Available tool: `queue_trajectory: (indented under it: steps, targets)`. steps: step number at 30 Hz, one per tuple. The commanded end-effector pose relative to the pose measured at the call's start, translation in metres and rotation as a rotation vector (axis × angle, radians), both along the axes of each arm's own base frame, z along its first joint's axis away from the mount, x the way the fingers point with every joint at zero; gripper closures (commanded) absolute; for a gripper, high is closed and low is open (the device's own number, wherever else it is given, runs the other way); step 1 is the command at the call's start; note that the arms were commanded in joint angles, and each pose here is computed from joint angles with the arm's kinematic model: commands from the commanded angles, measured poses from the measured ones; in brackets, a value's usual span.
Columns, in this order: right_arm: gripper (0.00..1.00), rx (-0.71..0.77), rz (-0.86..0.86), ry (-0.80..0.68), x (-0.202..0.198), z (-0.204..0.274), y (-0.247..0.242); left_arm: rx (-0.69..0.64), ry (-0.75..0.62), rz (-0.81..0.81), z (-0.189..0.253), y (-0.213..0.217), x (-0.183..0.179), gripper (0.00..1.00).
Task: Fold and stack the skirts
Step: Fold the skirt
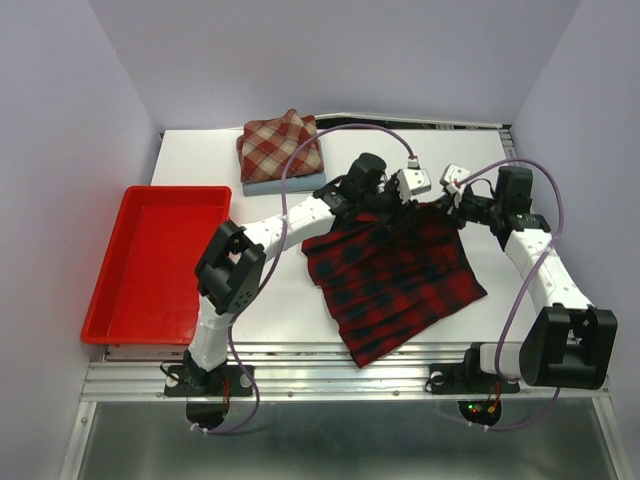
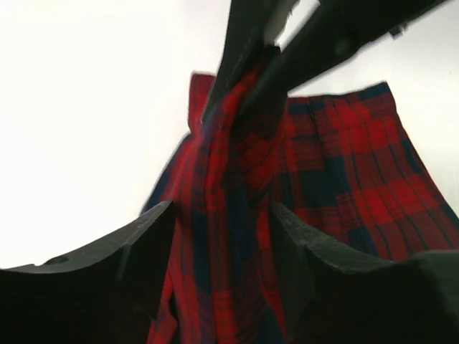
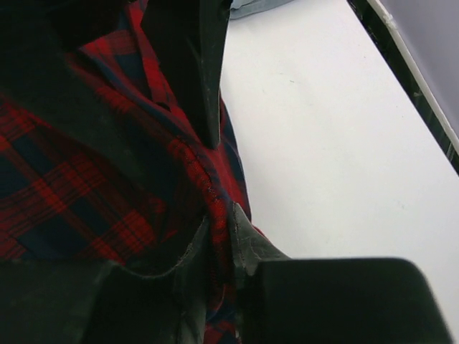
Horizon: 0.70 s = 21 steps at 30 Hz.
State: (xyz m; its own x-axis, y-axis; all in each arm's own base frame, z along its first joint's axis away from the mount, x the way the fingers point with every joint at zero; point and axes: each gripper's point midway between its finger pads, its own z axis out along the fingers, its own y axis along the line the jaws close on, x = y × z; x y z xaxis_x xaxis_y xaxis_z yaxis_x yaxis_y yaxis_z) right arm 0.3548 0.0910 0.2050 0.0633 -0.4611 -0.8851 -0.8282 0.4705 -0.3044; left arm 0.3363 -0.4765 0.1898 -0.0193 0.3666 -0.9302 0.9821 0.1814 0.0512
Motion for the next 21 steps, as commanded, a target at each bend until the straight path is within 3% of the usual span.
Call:
queue_trajectory:
  steps: [1, 2, 3, 4, 5, 11, 21]
  targets:
    - [0.79, 0.037, 0.021, -0.076, 0.008, 0.031, 0.004, -0.152, -0.084, 0.047, 0.054, -0.017, 0.023, 0.52]
    - [0.72, 0.059, 0.002, -0.05, 0.009, 0.03, 0.004, -0.163, -0.063, 0.045, 0.055, -0.021, 0.022, 0.71]
    - [0.51, 0.06, -0.041, -0.032, 0.013, 0.029, -0.001, -0.176, -0.06, 0.047, 0.059, -0.025, 0.025, 0.82]
    - [0.07, 0.063, -0.083, -0.011, 0.019, 0.026, -0.005, -0.177, -0.048, 0.048, 0.059, -0.027, 0.026, 0.95]
    - [0.0, 0.081, -0.136, 0.029, 0.023, 0.024, -0.009, -0.177, -0.034, 0.071, 0.058, -0.028, 0.029, 1.0]
    - [0.0, 0.056, -0.403, 0.161, 0.043, -0.011, -0.077, -0.175, -0.042, 0.151, 0.059, -0.024, 0.054, 1.0]
    - [0.0, 0.106, -0.367, 0.435, 0.052, -0.091, -0.086, -0.183, -0.058, 0.184, 0.067, -0.029, 0.084, 1.0]
